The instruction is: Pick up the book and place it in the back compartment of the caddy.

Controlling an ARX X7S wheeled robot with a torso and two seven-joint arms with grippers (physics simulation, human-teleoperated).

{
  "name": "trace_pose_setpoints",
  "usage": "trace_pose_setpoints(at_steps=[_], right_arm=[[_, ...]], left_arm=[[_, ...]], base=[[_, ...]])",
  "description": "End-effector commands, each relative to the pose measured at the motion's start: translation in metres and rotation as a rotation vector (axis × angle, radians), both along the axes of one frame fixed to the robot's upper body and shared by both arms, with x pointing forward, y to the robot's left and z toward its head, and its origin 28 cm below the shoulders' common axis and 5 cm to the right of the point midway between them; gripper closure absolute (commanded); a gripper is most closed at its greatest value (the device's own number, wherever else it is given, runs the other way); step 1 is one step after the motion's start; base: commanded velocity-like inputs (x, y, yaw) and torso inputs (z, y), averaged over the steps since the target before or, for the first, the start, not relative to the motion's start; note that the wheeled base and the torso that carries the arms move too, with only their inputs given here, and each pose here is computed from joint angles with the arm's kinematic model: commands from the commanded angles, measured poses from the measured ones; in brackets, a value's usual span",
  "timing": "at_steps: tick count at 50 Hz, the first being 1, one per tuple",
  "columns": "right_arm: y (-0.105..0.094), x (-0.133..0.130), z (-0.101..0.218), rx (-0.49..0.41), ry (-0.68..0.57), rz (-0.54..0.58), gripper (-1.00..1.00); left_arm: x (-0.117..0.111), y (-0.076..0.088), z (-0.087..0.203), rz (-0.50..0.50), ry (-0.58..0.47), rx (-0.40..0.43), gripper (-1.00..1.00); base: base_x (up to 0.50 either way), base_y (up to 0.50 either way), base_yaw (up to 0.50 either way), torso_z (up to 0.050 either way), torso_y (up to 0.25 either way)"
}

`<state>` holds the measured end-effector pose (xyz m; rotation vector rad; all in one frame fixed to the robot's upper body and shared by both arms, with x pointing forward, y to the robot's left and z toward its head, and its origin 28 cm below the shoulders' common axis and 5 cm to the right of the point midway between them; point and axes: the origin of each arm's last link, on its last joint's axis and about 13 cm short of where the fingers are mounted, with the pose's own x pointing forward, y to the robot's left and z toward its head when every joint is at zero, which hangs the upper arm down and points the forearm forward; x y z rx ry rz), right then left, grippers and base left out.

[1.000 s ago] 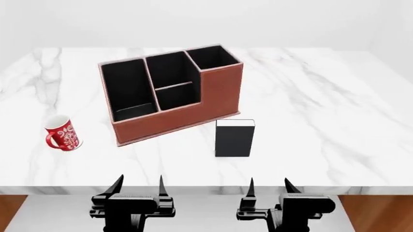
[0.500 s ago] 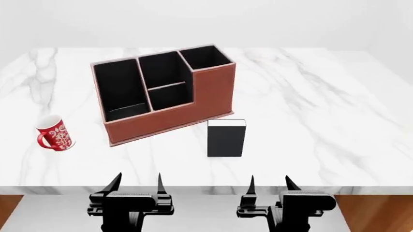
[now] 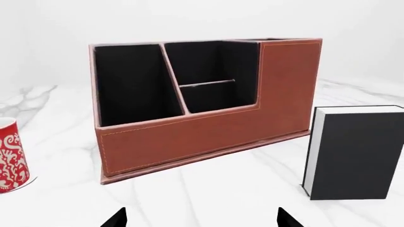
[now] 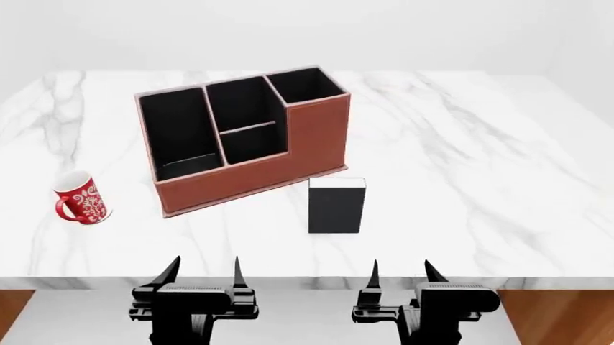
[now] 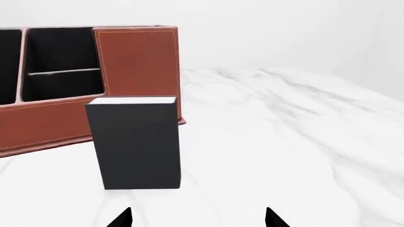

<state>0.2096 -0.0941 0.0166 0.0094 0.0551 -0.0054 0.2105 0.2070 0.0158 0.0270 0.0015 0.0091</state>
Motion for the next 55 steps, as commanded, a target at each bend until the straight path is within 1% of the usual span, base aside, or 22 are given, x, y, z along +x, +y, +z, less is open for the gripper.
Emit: trace_pose_setpoints(at_steps=[1, 18, 19, 20, 21, 22, 23, 55], right_arm=[[0.0, 0.0, 0.0, 0.0, 0.0, 0.0, -1.0], [0.0, 0.0, 0.0, 0.0, 0.0, 0.0, -1.0], [-0.019, 0.033, 0.058, 0.028, -0.134, -0.037, -1.0], [-0.023, 0.051, 0.118, 0.057, -0.279, -0.046, -1.0], [-0.016, 0.043, 0.145, 0.032, -0.319, -0.002, -1.0], [-0.015, 0.04, 0.139, -0.008, -0.199, 0.003, -1.0], [-0.016, 0.039, 0.136, -0.021, -0.157, 0.002, -1.0], [-0.016, 0.041, 0.135, -0.02, -0.156, 0.001, -1.0]], left_arm=[[0.0, 0.0, 0.0, 0.0, 0.0, 0.0, -1.0], [0.0, 0.0, 0.0, 0.0, 0.0, 0.0, -1.0], [0.033, 0.021, 0.057, 0.028, -0.136, 0.002, -1.0], [0.05, 0.032, 0.115, 0.057, -0.276, 0.012, -1.0], [0.038, 0.025, 0.133, 0.025, -0.275, 0.032, -1.0], [0.03, 0.022, 0.137, 0.012, -0.211, 0.06, -1.0], [0.029, 0.023, 0.131, 0.019, -0.12, 0.08, -1.0], [0.029, 0.024, 0.131, 0.024, -0.124, 0.083, -1.0]], base=[[0.0, 0.0, 0.0, 0.0, 0.0], [0.0, 0.0, 0.0, 0.0, 0.0], [0.0, 0.0, 0.0, 0.0, 0.0], [0.5, 0.0, 0.0, 0.0, 0.0], [0.5, 0.0, 0.0, 0.0, 0.0], [0.5, 0.0, 0.0, 0.0, 0.0], [0.5, 0.0, 0.0, 0.0, 0.0], [0.5, 0.0, 0.0, 0.0, 0.0]])
